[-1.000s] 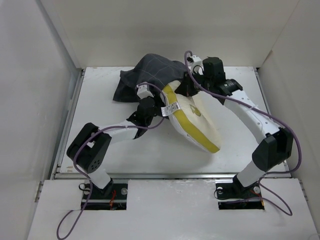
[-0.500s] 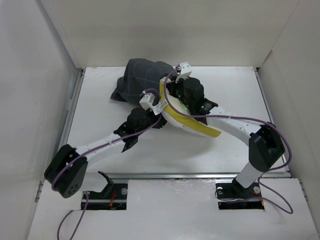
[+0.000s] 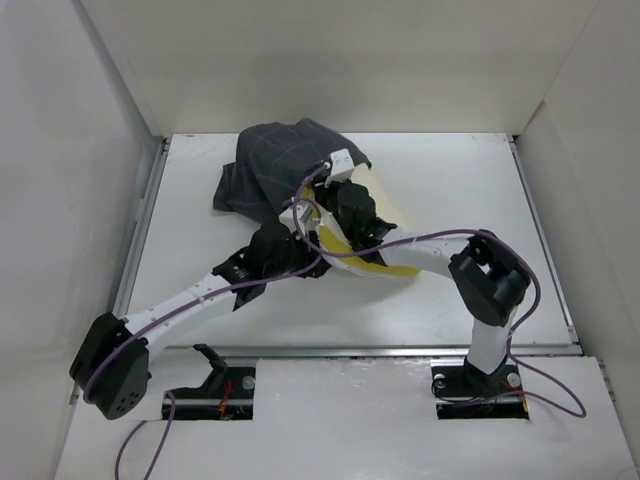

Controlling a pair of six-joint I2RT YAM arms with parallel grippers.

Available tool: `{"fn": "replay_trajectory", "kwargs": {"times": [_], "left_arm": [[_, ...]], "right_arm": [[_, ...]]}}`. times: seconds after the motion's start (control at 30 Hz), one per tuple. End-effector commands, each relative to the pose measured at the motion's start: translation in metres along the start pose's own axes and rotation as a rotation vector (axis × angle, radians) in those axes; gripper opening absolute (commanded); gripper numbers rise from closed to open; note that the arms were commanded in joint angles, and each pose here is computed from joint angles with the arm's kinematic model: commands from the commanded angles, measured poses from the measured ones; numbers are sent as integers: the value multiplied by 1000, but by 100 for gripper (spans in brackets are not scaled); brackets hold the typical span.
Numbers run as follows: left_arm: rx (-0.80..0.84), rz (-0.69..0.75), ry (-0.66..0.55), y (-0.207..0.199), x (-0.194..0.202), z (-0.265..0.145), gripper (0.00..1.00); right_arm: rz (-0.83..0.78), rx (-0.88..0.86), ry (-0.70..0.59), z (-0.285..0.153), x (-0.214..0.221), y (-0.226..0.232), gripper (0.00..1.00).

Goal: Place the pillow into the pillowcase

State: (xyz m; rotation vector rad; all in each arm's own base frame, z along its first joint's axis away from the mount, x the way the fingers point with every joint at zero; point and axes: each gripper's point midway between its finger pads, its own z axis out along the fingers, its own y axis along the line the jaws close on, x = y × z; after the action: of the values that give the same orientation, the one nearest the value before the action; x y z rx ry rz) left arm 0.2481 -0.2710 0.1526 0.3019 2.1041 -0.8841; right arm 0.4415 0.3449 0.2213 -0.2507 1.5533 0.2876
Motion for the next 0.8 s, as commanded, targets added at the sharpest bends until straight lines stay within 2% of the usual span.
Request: {"fn": "replay_trajectory", "kwargs": {"times": [0.0,0.03,0.07,0.1,0.13,0.17,0.2,0.27,0.3,0.33,0.4,0.47,0.5,0.53,0.57,0.63,0.67,0.77], "left_arm": [[199,38,76,-64,-2,-27,70],[162,34,86,-59,-2,-28,100],[121,29,106,-54,-2,-34,100],[94,28,105,-51,-4,-37,100],[51,27,92,-44,-7,-40,100],[35,29,67,-44,-14,-48,100],[-6,39,75,-37,-14,-56,100],[-121,44,-18,-24,-39,-72,100],[-201,7,9,-11,-32,-83,100],[-254,-20,-16,-4,-38,-91,100],[-326,-64,-111,5,-55,-107,100],[-294,-72,-177,0,-67,-108,100],[-287,-74,-188,1,-65,-103,100],[-229,-83,-254,-10,-81,-98,100],[-200,-77,-267,-15,-84,-93,100],[-136,-54,-257,-26,-86,-69,100],[-140,-53,-249,-26,-86,-59,100],[-248,-36,-159,-10,-83,-19,100]], "right_arm": [[8,-42,36,8,-6,8,44],[13,-82,29,2,-21,13,57],[5,-94,50,-1,-23,8,67],[-17,-170,124,-8,-16,14,81],[-16,-218,137,-15,-28,15,87],[-1,-246,172,-19,-28,15,87],[10,-355,196,-24,-34,20,100],[37,-396,282,-35,-29,12,100],[43,-417,315,-38,-23,7,100],[59,-454,348,-43,-21,-2,100],[86,-432,364,-44,-20,-17,100],[119,-278,369,-36,-15,-59,100],[144,-214,391,-32,-4,-75,100],[155,-167,421,-30,8,-91,100],[172,-82,450,-24,14,-121,100],[209,-2,541,-20,47,-147,100],[238,37,573,-21,59,-167,100],[318,31,662,-26,95,-170,100]]}}
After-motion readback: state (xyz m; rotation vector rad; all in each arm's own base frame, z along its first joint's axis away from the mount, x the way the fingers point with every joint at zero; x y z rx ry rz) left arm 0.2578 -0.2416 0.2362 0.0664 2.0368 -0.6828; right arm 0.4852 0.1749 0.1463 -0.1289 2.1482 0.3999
